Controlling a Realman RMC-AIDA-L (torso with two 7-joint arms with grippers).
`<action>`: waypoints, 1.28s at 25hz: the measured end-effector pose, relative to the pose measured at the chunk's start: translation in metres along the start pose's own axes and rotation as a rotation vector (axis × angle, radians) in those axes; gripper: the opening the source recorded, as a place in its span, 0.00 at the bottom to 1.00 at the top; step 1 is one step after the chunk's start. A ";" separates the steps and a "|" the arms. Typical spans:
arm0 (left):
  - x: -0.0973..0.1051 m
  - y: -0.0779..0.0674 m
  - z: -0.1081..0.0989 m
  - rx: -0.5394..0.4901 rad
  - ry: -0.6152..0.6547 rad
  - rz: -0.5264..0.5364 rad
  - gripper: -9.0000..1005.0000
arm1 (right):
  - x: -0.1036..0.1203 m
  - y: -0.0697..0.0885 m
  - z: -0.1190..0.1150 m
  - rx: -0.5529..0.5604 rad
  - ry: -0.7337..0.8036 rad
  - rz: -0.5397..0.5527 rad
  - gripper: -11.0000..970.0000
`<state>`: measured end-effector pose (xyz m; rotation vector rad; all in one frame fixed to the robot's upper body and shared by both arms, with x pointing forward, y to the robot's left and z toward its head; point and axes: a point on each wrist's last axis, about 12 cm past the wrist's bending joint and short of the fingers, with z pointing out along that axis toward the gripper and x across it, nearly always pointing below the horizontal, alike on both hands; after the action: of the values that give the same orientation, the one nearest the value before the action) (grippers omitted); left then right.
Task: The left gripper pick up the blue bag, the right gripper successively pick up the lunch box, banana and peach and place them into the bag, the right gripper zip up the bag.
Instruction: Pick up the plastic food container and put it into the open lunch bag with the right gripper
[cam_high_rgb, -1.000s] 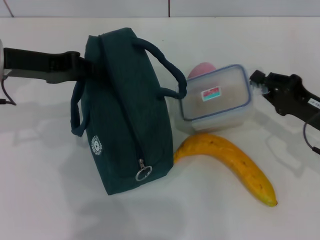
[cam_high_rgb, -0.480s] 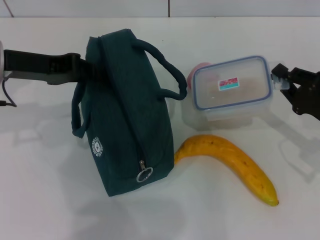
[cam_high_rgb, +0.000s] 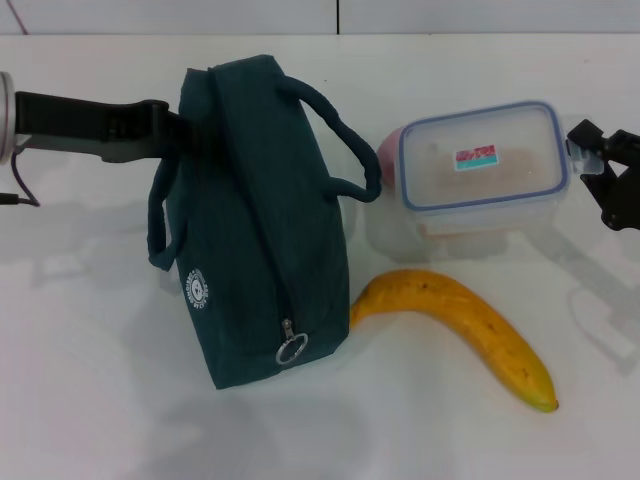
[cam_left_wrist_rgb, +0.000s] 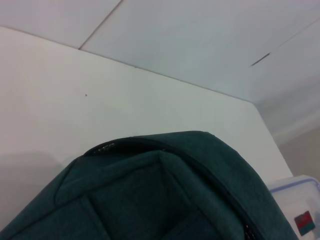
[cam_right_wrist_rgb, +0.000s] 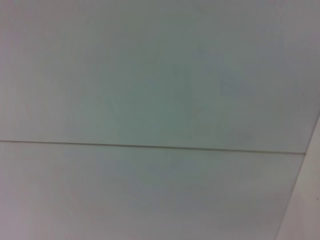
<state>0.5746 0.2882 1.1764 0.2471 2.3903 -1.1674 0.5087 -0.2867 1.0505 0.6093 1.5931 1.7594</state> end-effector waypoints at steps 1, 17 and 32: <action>-0.001 -0.001 0.000 0.001 0.000 0.001 0.06 | 0.000 0.001 0.000 -0.005 0.001 0.005 0.11; -0.007 -0.010 0.005 0.039 -0.002 0.019 0.06 | 0.005 0.017 0.005 -0.162 0.018 0.092 0.11; -0.009 -0.015 0.011 0.048 0.016 0.037 0.06 | 0.005 0.035 0.029 -0.293 0.056 0.137 0.11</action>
<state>0.5811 0.2706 1.1854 0.3162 2.3634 -1.2107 0.5206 -0.2647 1.0883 0.5408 1.3198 2.0788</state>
